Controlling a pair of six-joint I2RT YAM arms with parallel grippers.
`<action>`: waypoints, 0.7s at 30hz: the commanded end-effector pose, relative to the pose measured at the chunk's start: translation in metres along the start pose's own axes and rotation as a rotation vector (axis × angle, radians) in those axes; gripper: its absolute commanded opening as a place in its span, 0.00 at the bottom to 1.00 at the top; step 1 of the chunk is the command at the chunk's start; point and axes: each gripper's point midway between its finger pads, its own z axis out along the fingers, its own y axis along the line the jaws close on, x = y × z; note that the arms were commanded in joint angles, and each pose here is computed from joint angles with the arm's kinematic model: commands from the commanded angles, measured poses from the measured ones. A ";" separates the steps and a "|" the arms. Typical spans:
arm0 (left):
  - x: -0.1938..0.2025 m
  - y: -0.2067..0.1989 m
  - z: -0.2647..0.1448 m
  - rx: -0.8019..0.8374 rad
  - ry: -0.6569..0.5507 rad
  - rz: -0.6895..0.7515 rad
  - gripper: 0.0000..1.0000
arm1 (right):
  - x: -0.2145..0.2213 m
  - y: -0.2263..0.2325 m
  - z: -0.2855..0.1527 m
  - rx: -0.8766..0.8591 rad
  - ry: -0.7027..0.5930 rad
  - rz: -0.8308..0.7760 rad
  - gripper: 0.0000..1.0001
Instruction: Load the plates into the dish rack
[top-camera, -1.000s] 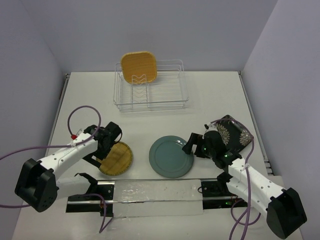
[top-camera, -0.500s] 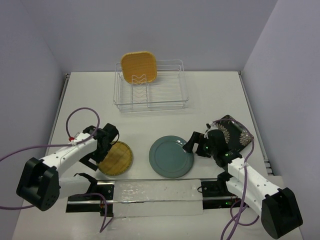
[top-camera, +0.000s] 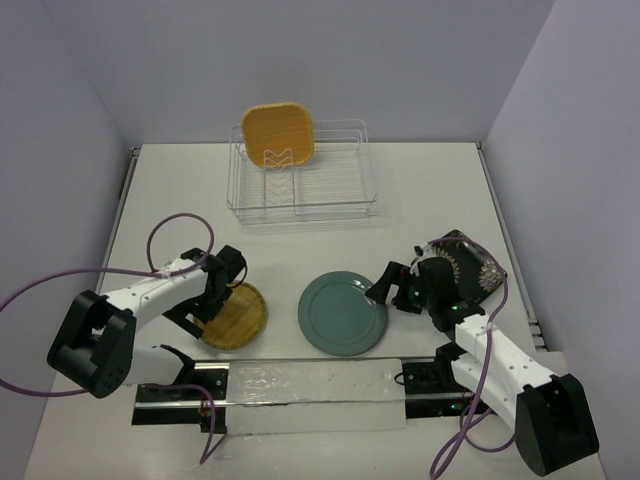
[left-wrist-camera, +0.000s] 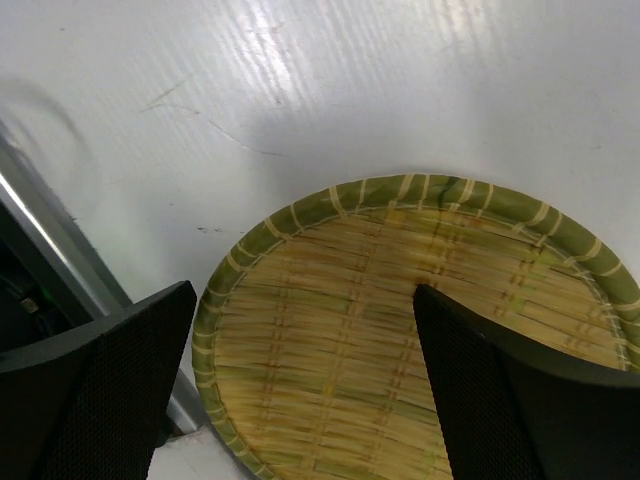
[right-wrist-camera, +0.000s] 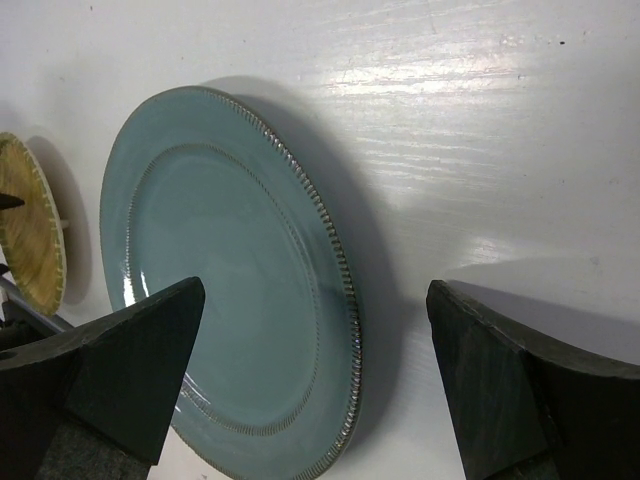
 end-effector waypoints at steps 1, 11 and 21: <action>0.031 -0.037 0.008 0.158 0.090 -0.007 0.99 | -0.009 0.006 0.001 -0.035 -0.038 -0.023 1.00; 0.035 -0.098 -0.022 0.402 0.048 0.022 0.99 | -0.011 0.009 -0.001 -0.054 -0.044 -0.032 1.00; 0.050 -0.093 -0.008 0.523 0.093 -0.049 0.91 | -0.015 0.011 -0.004 -0.058 -0.070 -0.034 1.00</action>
